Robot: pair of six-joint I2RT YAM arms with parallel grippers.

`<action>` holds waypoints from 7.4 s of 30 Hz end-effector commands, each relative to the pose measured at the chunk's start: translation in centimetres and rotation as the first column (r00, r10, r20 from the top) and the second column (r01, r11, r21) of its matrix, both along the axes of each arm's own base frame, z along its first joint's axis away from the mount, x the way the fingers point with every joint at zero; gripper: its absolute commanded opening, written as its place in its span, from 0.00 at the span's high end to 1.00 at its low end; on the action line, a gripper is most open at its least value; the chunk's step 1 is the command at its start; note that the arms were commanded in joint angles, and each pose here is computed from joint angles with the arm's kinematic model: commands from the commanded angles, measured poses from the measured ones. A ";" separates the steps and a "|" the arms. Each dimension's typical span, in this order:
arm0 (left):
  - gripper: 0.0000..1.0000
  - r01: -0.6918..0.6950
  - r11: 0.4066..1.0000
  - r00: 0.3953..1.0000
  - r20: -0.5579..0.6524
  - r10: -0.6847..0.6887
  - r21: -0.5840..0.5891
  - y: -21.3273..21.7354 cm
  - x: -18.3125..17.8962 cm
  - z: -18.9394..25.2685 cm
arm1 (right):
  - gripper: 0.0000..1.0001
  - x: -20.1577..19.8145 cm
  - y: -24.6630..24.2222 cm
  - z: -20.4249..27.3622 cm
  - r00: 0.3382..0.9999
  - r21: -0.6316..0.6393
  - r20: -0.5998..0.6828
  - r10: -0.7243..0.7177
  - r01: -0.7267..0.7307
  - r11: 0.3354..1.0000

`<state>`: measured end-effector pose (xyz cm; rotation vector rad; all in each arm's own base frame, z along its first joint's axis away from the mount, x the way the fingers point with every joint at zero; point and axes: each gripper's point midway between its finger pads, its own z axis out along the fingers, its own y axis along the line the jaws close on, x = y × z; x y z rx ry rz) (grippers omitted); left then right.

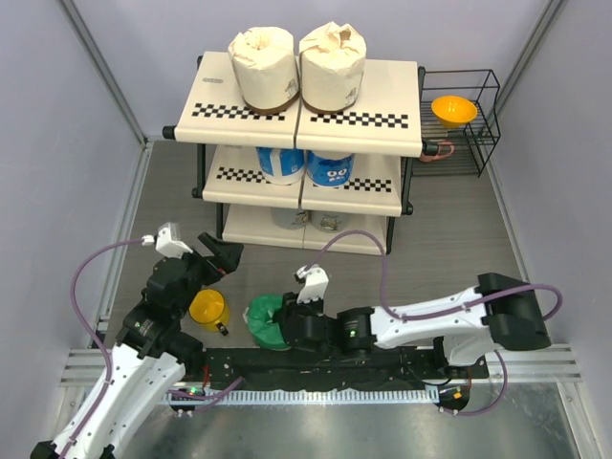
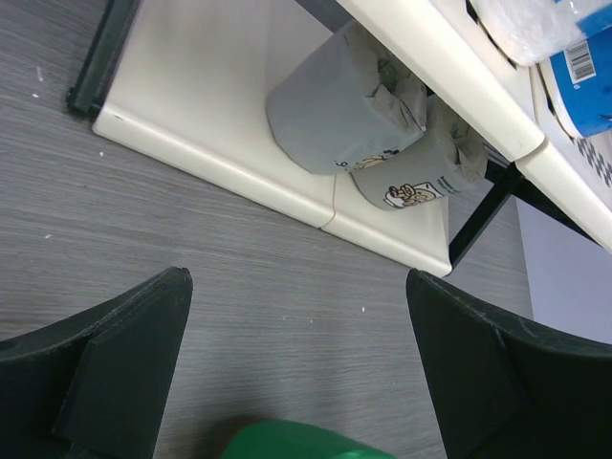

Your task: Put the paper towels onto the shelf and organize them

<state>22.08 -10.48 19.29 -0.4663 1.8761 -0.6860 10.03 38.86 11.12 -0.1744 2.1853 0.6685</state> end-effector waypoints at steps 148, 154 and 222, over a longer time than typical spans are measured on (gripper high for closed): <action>0.00 -0.085 0.995 0.995 0.053 0.083 0.050 2.6 -1.1 2.0 | 0.36 25.9 -23.3 48.5 0.612 0.355 0.620 -0.491 0.340 0.871; 0.00 -0.083 0.995 0.995 0.054 0.080 0.047 2.6 -1.2 2.1 | 0.35 25.7 -23.4 49.3 0.599 0.358 0.635 -0.488 0.332 0.873; 0.00 -0.085 0.992 0.992 0.102 0.075 0.095 3.4 -1.6 4.9 | 0.14 33.5 -29.4 42.0 0.745 0.277 0.585 -0.321 0.189 0.942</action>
